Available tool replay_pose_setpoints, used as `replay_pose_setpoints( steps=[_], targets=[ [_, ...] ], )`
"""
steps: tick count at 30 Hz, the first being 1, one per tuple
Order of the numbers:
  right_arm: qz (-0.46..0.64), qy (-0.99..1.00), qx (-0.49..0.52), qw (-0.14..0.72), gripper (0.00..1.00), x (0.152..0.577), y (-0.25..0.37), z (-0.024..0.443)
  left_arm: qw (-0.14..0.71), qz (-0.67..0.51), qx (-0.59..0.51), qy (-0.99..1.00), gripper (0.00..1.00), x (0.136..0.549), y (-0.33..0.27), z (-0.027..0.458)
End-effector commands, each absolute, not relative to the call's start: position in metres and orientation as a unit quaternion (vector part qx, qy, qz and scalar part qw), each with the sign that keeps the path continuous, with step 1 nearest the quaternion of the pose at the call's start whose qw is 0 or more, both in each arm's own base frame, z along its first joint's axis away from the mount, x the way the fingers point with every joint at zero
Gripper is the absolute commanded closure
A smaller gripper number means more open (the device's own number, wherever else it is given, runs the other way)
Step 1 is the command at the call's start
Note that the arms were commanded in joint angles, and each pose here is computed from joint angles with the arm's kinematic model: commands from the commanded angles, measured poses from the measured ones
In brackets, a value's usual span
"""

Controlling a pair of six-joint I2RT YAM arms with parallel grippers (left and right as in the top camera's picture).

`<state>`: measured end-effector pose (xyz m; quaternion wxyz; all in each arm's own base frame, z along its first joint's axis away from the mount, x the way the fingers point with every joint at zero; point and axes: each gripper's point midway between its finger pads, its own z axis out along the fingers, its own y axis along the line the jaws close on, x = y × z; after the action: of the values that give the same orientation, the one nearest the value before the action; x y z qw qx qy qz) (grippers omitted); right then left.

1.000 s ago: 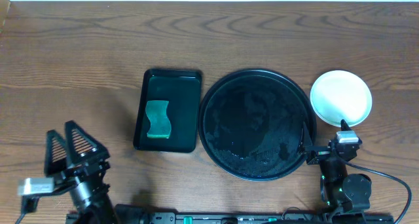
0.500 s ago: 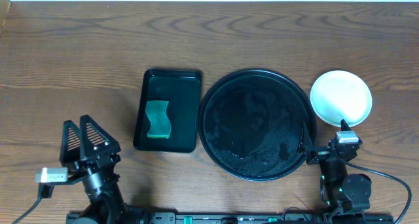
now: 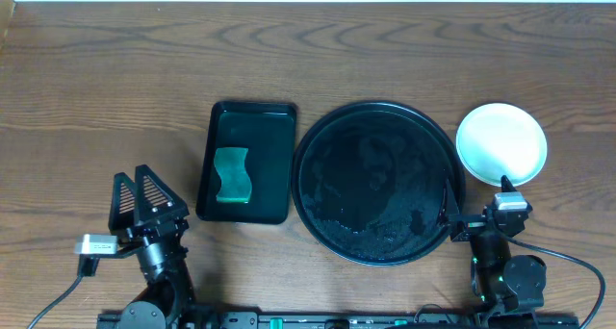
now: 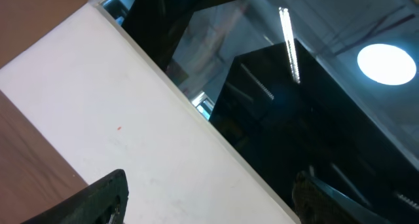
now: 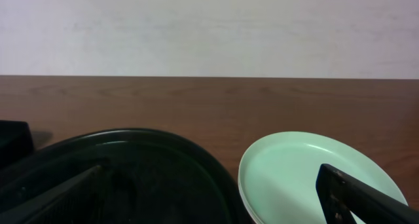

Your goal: Clean dirty plates on tray and stack at the side

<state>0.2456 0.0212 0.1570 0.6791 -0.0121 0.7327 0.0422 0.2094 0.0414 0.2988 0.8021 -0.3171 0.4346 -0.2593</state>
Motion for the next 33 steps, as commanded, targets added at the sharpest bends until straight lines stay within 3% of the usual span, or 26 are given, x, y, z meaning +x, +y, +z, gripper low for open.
replay_pose_setpoints(
  steps=[1, 16, 33],
  targets=[
    [0.037, 0.732, -0.015, 0.680, 0.01, 0.245, 0.020, 0.157, 0.802, -0.267, -0.314, 0.433, 0.19, 0.211, 0.040, 0.293],
    [0.038, 0.732, -0.015, 0.680, 0.01, 0.245, 0.020, 0.157, 0.788, -0.273, -0.326, 0.446, 0.19, 0.219, 0.039, 0.273],
    [0.037, 0.732, -0.015, 0.680, 0.01, 0.245, 0.020, 0.157, 0.714, -0.093, -0.263, 0.642, 0.20, 0.240, 0.036, 0.184]
  ],
)
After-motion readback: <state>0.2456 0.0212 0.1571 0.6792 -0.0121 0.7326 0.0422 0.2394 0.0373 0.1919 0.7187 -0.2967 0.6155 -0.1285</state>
